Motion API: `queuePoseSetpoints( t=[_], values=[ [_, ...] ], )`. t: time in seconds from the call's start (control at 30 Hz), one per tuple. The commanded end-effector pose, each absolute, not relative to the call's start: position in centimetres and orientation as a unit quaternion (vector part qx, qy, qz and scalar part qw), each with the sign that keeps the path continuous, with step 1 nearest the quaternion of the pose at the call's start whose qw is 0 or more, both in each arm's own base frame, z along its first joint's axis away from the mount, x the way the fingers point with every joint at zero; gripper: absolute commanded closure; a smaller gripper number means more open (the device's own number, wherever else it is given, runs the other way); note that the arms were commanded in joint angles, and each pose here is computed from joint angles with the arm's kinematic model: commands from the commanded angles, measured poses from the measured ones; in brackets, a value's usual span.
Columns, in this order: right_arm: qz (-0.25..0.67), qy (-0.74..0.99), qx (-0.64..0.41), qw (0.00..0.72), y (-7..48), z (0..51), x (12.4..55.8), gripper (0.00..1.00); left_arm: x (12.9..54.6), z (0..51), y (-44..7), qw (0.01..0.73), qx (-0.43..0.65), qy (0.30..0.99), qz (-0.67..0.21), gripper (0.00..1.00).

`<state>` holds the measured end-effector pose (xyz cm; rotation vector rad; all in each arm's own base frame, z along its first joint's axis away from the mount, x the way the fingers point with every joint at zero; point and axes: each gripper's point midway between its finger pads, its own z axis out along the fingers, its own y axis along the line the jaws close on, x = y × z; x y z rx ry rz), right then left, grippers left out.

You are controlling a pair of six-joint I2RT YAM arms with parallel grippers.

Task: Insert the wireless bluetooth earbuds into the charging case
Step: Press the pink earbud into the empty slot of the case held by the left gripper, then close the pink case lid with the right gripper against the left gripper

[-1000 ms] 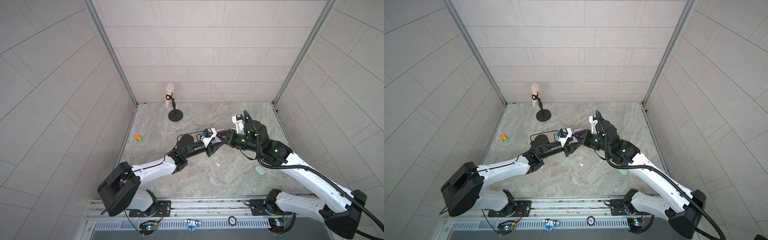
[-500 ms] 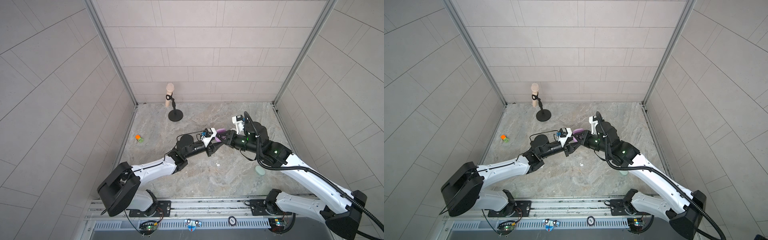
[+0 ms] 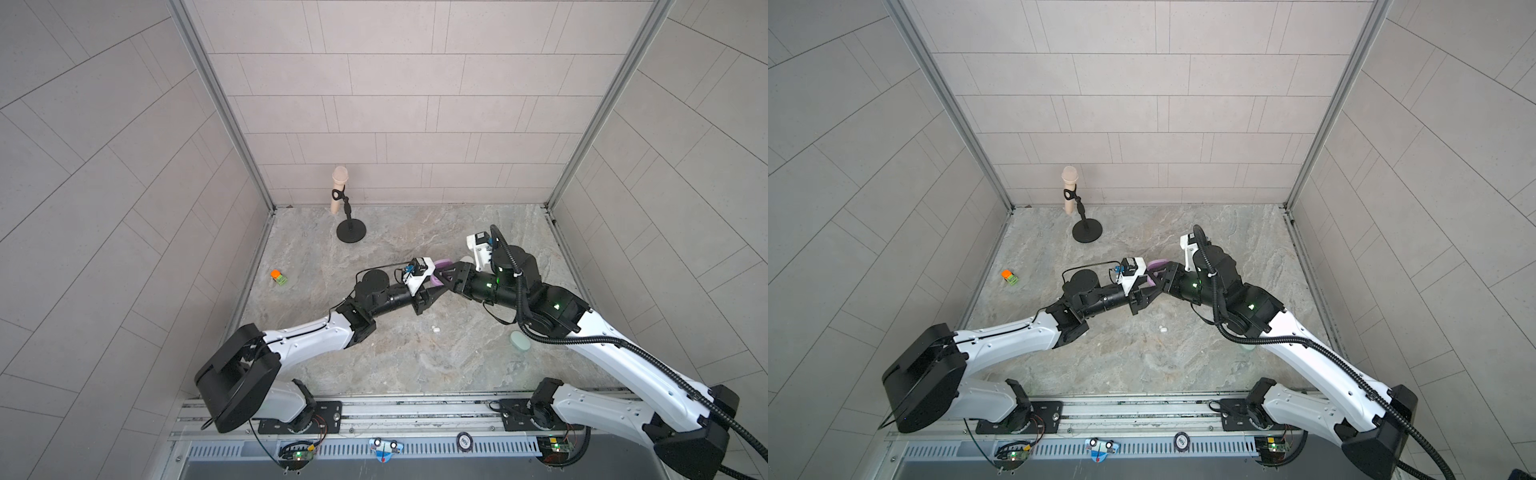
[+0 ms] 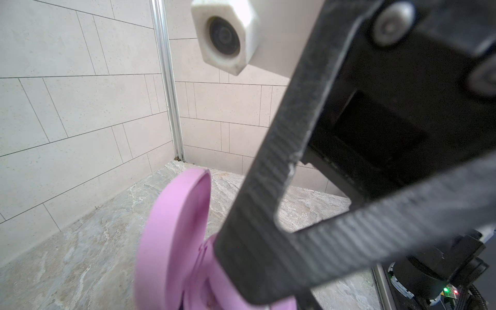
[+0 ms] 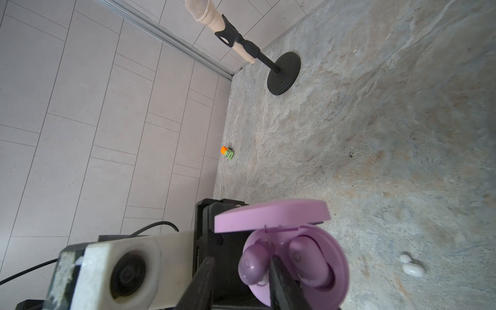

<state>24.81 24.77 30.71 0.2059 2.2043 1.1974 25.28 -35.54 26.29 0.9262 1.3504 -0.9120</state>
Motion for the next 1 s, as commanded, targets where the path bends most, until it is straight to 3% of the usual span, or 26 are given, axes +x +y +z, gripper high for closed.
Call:
queuePoseSetpoints(
  t=[0.0, 0.3, 0.63, 0.97],
  values=[
    [0.428, 0.847, 0.086, 0.304, 23.7, 30.3, 24.3, 0.6, 25.3, 30.4, -35.2, 0.637, 0.386, 0.537, -0.395, 0.82],
    [0.42, 0.848, 0.071, 0.313, 23.1, 31.9, 23.6, 0.52, 25.5, 29.9, -35.0, 0.634, 0.387, 0.543, -0.393, 0.83],
    [0.321, 0.875, 0.023, 0.362, 19.7, 33.0, 23.4, 0.39, 24.3, 28.7, -34.7, 0.612, 0.397, 0.549, -0.409, 0.82],
    [0.269, 0.897, -0.044, 0.349, 21.2, 33.2, 26.6, 0.39, 22.1, 27.0, -35.2, 0.57, 0.428, 0.555, -0.429, 0.81]
  ],
)
